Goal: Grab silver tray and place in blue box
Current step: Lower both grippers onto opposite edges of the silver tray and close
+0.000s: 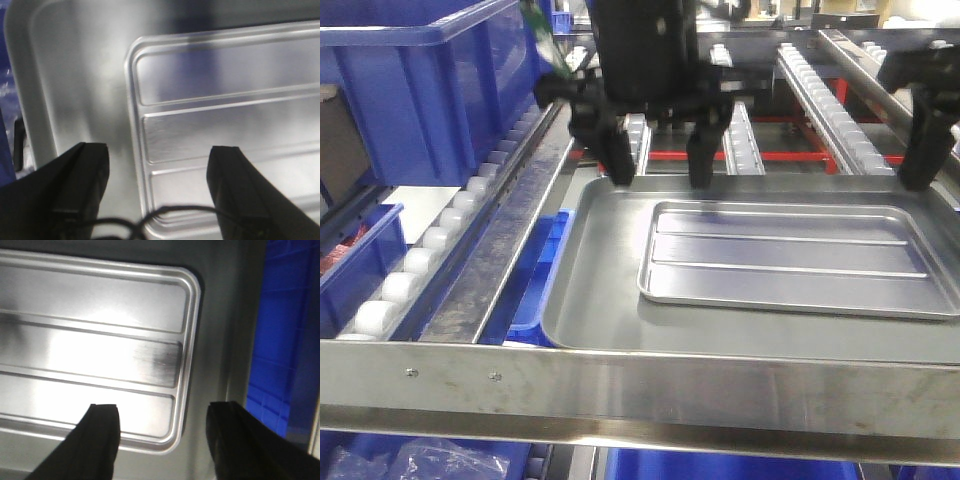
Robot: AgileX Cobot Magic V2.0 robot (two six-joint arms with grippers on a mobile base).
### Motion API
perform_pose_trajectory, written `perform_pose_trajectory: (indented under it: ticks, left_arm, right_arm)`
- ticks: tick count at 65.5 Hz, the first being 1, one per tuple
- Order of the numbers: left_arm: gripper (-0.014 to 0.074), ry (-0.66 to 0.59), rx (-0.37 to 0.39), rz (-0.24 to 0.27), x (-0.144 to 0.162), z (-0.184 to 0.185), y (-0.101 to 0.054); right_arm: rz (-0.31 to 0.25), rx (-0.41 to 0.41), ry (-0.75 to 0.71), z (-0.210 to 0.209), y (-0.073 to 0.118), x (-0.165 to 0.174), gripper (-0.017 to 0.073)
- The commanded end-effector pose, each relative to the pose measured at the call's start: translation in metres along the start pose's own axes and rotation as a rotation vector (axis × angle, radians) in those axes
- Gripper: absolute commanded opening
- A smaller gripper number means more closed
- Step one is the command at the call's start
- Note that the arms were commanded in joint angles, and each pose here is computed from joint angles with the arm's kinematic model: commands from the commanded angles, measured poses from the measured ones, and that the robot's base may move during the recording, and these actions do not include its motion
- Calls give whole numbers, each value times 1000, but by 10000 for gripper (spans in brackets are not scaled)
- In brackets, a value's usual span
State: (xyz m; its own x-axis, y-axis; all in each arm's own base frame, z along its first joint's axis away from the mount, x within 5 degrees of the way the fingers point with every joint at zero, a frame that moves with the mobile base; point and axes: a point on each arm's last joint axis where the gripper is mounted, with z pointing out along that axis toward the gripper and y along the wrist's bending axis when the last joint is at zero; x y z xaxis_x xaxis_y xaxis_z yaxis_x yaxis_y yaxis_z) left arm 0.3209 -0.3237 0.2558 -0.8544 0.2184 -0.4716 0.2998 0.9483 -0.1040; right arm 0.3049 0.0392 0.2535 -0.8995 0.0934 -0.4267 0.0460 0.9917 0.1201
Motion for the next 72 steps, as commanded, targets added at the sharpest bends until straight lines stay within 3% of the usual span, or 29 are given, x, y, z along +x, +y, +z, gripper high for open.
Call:
perform_pose_trajectory:
  ticks: [1, 40, 72]
  left_arm:
    - [333, -92, 29, -50, -17, -26, 4]
    - [333, -34, 2, -63, -12, 13, 7]
    - [331, 2, -17, -56, -7, 32, 7]
  right_arm:
    - [7, -11, -88, -9, 0, -13, 488]
    - [34, 17, -24, 40, -11, -17, 488]
    - [26, 15, -44, 45, -11, -19, 481]
